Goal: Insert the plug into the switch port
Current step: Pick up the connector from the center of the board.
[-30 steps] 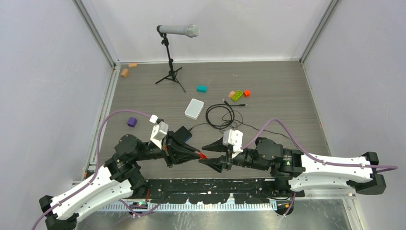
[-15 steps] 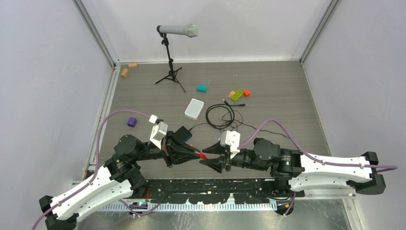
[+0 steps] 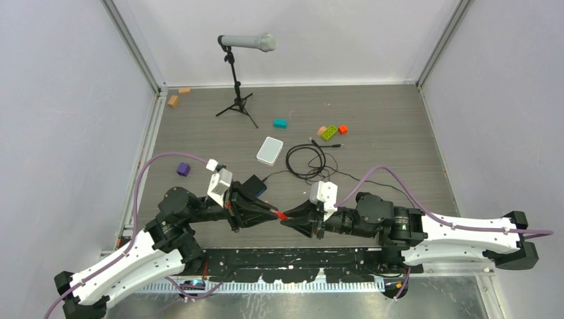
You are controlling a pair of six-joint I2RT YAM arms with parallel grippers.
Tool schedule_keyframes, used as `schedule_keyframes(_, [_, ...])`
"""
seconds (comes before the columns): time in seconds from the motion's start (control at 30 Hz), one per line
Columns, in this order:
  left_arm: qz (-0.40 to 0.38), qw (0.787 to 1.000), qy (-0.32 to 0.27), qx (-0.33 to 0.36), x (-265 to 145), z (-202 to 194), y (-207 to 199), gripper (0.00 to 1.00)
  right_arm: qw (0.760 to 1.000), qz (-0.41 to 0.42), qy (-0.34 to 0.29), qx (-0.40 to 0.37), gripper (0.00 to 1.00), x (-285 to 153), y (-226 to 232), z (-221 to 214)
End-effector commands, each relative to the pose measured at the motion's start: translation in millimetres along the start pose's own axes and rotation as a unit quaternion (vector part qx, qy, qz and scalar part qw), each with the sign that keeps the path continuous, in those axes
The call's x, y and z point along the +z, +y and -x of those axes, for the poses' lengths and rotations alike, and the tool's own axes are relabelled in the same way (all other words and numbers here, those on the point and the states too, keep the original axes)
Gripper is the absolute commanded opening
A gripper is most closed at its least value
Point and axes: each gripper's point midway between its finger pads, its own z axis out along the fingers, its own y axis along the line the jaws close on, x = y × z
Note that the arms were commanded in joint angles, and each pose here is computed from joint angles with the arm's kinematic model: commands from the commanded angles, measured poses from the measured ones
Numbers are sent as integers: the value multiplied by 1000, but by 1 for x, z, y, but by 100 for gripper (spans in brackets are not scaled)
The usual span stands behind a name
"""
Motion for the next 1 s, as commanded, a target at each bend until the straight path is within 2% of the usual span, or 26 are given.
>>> schedule_keyframes(0.0, [-24, 999, -25, 20, 1, 17, -12, 0, 999, -5, -33, 10, 32, -4, -1, 22])
schedule_keyframes(0.07, [-26, 999, -26, 20, 1, 18, -13, 0, 999, -4, -33, 11, 43, -3, 0, 22])
schedule_keyframes(0.13, [-27, 999, -25, 20, 1, 17, -13, 0, 999, -3, -34, 11, 46, -2, 0, 22])
schedule_keyframes(0.23, [-31, 999, -24, 20, 1, 17, -14, 0, 999, 0, -35, 11, 46, 1, 1, 23])
schedule_keyframes(0.47, [-58, 998, -10, 10, 6, 13, -19, 0, 999, 7, -34, 6, 38, 4, 4, 26])
schedule_keyframes(0.7, [-61, 998, -9, 11, 5, 11, -20, 0, 999, 15, -34, 9, 39, 4, 7, 27])
schedule_keyframes(0.73, [-60, 998, -9, 12, 5, 11, -20, 0, 999, 16, -36, 10, 37, 4, 7, 27])
schedule_keyframes(0.83, [-59, 998, -9, 13, 5, 11, -20, 0, 999, 19, -38, 11, 19, 2, 8, 29])
schedule_keyframes(0.97, [-57, 998, -9, 15, 4, 10, -19, 0, 999, 22, -37, 12, 8, 2, 9, 30])
